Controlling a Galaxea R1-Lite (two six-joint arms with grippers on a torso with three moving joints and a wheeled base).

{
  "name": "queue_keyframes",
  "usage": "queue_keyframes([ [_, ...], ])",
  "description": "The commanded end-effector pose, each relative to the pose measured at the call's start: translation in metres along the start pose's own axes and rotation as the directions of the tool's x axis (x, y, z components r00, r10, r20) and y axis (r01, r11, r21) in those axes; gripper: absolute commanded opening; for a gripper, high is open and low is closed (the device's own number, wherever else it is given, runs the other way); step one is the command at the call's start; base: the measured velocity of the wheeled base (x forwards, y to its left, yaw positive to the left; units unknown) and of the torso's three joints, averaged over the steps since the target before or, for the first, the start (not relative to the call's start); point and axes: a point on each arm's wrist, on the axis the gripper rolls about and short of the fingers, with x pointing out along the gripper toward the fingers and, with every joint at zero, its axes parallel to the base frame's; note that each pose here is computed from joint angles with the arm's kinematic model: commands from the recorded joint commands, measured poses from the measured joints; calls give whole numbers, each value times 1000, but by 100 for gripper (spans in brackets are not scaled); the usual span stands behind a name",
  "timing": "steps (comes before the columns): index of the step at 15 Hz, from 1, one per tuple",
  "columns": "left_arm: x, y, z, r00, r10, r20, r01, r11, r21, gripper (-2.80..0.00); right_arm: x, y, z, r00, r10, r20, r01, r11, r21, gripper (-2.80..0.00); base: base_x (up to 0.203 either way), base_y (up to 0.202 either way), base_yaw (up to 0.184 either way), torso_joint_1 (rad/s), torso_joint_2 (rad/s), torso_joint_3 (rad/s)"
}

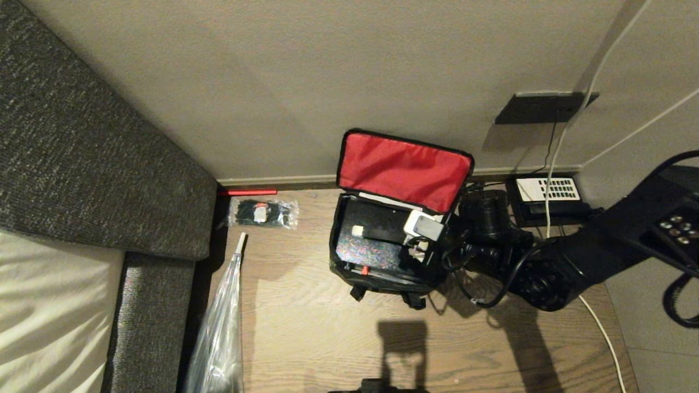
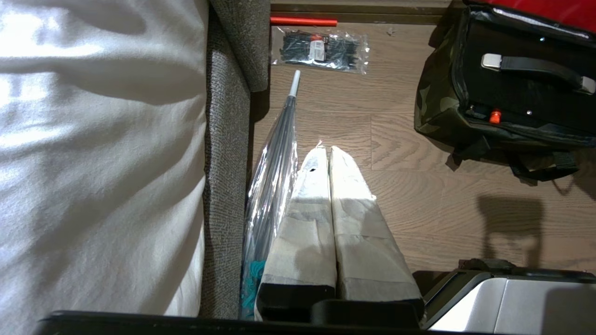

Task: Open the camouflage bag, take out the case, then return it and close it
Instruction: Close the top of the storage box

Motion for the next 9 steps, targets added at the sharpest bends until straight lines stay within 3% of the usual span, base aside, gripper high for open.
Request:
queue_keyframes([
  [1,0,0,-1,1000,1,1,-1,1000,0,-280,-54,-21,8,998,-66,5,66,996,55,-280,0,0,0,0,0,0],
  [2,0,0,-1,1000,1,1,-1,1000,0,-280,-69,-22,5,996,-86,-34,90,990,110,-280,0,0,0,0,0,0],
  [3,-1,0,-1,1000,1,7,-1,1000,0,-280,-81,-21,0,991,-102,-82,117,970,213,-280,0,0,0,0,0,0],
  [5,-1,0,-1,1000,1,12,-1,1000,-1,-280,-99,-9,-15,983,-61,-174,128,904,408,-280,0,0,0,0,0,0],
  [8,-2,0,-2,1000,1,24,-1,1000,0,-280,-125,-16,-30,968,-66,-241,190,822,537,-280,0,0,0,0,0,0],
  [9,-2,0,-2,1000,1,24,-1,1000,0,-280,-130,-17,-31,969,-62,-241,202,759,619,-280,0,0,0,0,0,0],
])
